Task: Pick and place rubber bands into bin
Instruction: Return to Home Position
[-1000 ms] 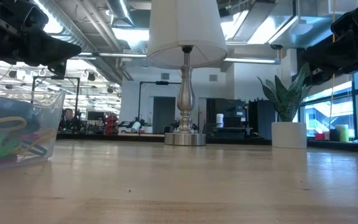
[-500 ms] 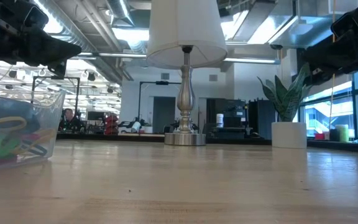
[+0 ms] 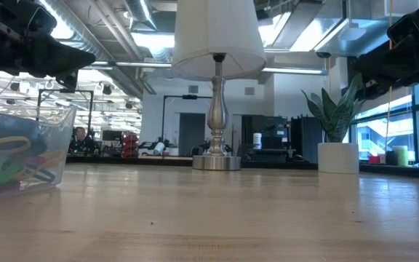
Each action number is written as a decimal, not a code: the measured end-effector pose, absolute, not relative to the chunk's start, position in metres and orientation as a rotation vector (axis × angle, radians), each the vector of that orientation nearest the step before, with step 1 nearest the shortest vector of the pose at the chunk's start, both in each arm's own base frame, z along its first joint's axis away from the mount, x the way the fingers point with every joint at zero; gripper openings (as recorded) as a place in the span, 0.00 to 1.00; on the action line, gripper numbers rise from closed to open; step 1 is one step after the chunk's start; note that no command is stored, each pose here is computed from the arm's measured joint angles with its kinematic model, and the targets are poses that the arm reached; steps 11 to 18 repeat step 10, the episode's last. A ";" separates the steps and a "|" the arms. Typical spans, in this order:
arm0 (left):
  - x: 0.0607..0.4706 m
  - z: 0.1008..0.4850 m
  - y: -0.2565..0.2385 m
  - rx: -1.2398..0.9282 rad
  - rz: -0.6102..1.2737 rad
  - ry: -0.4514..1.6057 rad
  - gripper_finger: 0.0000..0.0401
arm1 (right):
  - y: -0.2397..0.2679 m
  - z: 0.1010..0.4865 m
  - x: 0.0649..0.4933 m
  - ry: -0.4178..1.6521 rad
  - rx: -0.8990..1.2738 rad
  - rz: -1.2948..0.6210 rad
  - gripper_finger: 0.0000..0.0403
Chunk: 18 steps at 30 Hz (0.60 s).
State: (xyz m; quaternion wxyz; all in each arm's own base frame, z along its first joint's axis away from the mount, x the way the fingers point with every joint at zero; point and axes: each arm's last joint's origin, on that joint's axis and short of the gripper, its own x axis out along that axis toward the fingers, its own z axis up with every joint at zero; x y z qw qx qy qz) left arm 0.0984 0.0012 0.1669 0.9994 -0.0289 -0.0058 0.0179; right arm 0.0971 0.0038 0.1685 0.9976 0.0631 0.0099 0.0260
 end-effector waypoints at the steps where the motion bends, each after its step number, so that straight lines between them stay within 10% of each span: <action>1: 0.098 0.167 0.001 -0.058 0.036 -0.012 0.02 | 0.004 0.168 0.097 0.020 0.127 0.052 0.03; 18: 0.098 0.167 0.001 -0.058 0.036 -0.012 0.01 | 0.004 0.168 0.097 0.020 0.126 0.052 0.03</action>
